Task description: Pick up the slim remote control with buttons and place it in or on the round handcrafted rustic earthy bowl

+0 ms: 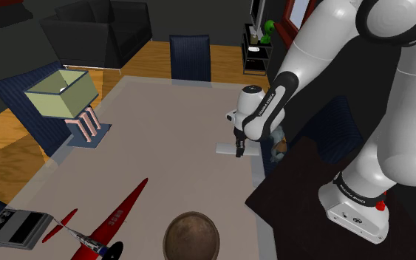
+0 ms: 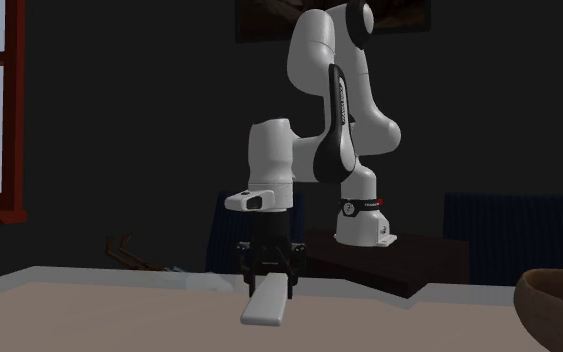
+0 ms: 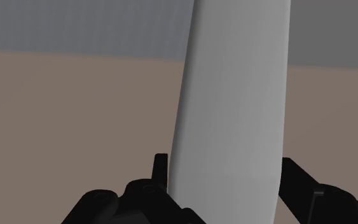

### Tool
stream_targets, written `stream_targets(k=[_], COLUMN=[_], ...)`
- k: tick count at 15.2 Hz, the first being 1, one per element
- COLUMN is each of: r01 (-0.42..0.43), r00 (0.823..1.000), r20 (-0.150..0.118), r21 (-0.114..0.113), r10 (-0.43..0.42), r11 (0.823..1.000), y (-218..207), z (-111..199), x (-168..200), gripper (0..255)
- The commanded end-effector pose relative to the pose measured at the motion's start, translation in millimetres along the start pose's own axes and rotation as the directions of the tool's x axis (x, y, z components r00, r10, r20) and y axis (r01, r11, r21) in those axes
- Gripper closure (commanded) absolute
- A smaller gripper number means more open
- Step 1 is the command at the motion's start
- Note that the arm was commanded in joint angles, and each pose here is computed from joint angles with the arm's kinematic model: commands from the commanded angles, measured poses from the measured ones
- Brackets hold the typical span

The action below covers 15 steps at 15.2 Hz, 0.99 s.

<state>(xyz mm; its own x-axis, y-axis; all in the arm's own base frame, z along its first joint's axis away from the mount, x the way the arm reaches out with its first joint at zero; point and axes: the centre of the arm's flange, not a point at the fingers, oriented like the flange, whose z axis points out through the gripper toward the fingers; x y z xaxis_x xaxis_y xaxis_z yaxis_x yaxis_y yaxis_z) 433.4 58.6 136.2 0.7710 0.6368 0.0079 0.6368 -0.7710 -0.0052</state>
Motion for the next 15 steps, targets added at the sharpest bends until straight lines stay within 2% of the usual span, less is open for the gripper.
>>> stream_targets(k=[1,9,15], r01=[0.000,0.000,0.000], r00=[1.000,1.000,1.000], r20=[0.000,0.000,0.000], r21=[0.000,0.000,0.000], r10=[0.000,0.000,0.000], r11=[1.000,1.000,1.000], y=[0.0,-0.1,-0.2], z=[0.2,0.2,-31.4], x=[0.0,-0.1,0.2], gripper=[255,255,255])
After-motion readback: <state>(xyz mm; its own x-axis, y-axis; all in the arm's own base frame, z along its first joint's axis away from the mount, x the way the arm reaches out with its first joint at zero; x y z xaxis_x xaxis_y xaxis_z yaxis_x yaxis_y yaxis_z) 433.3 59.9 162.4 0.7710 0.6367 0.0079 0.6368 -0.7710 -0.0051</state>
